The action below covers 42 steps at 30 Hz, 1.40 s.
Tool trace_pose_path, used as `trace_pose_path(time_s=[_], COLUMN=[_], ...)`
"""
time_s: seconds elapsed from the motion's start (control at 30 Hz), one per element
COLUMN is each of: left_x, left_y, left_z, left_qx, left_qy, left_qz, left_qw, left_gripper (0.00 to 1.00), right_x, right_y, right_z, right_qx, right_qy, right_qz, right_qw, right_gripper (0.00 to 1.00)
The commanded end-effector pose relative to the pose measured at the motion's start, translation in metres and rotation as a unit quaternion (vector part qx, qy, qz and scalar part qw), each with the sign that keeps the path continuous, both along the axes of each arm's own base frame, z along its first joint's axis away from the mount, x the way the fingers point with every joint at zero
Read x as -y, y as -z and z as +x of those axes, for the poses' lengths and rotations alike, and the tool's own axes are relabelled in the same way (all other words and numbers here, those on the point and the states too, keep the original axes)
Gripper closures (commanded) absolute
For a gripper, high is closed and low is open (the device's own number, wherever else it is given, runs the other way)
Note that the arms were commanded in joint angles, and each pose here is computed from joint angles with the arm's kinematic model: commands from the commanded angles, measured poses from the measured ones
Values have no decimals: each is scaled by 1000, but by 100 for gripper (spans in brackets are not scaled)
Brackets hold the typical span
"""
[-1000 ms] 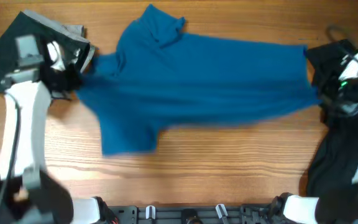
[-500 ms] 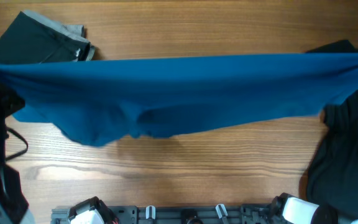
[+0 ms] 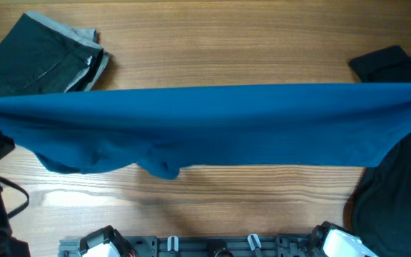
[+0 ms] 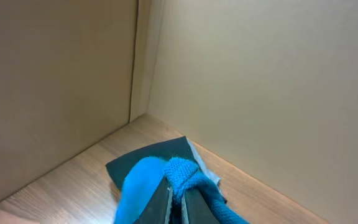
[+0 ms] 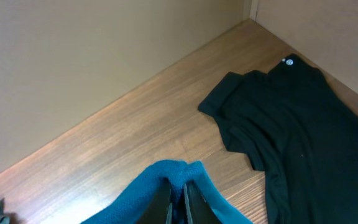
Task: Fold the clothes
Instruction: 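Lift the shirt by both corners and stretch it across the table, then lower the stretched shirt flat onto the table with both grippers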
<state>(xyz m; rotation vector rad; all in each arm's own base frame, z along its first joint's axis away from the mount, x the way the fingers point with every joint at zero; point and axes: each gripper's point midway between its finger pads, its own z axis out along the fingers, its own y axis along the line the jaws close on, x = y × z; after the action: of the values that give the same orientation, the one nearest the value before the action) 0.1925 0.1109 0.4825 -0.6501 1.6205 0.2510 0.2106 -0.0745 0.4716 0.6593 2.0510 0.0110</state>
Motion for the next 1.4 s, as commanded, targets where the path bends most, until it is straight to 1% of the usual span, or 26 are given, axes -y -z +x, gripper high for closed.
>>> trace_pose_path(time_s=[0.0,0.03,0.1,0.17,0.3,0.33,0.4,0.47,0.5,0.57,0.63,0.77,0.83,0.9,0.93,0.97,1.03,1.1,1.13,1.17,1.23,1.27,1.3,1.33,1.37], left_x=[-6,-3,-1,-2,-6,-8,-10,-14,-18,-16,-11,-8,-2,-5,-8,-7,0,2,1,7,9,11,16,20,28], left_y=[-29,-34,-37,-32,-7,4,28,49,67,84,85,72,55,39,28,20,5,3,6,19,38,50,66,77,94], left_z=[-32,-37,-42,-36,-4,7,39,57,69,88,97,89,72,48,27,14,-10,-14,-7,28,66,85,110,127,154], left_qx=[38,44,47,35,-23,-48,-103,-144,-177,-201,-196,-175,-146,-122,-104,-88,-56,-50,-58,-81,-114,-133,-155,-168,-189], left_qy=[-55,-55,-55,-50,-28,-22,2,6,7,31,50,51,51,21,-5,-17,-20,-20,-15,34,77,100,129,147,170], left_qz=[10,12,13,8,-12,-21,-29,-44,-57,-75,-82,-73,-61,-42,-28,-20,-6,-4,-8,-29,-51,-61,-76,-84,-89], left_qw=[998,997,997,998,999,998,994,989,982,976,976,981,986,991,994,996,998,999,998,996,989,984,977,971,963], left_gripper=[96,96,96,96,96,96,96,96,96,96,96,96,96,96,96,96,96,95,95,94,94,94,94,94,94], right_x=[-10,-15,-19,-16,1,6,14,23,28,28,31,27,15,5,-1,-6,-14,-16,-13,-4,4,8,12,15,19], right_y=[-22,-27,-29,-14,35,49,68,82,96,108,106,93,74,62,52,44,30,28,32,49,72,85,101,112,125], right_z=[-32,-43,-51,-43,-5,8,30,47,60,73,79,70,51,28,14,3,-18,-22,-15,11,42,57,76,89,106], right_qx=[53,68,77,50,-46,-72,-111,-140,-165,-185,-176,-155,-120,-102,-80,-62,-28,-23,-33,-70,-114,-136,-159,-172,-186], right_qy=[18,16,16,15,14,10,2,0,-11,-35,-35,-34,-41,-37,-32,-30,-20,-20,-20,-27,-39,-50,-59,-63,-69], right_qz=[-14,-19,-20,-9,28,37,49,53,56,61,57,47,38,33,29,23,14,12,17,40,69,78,94,105,115], right_qw=[998,997,997,999,998,997,993,989,985,980,982,986,991,994,996,997,999,999,999,996,990,986,981,978,973], right_gripper=[96,96,96,95,95,96,96,96,96,96,96,96,96,96,96,96,96,96,96,96,96,96,96,96,96])
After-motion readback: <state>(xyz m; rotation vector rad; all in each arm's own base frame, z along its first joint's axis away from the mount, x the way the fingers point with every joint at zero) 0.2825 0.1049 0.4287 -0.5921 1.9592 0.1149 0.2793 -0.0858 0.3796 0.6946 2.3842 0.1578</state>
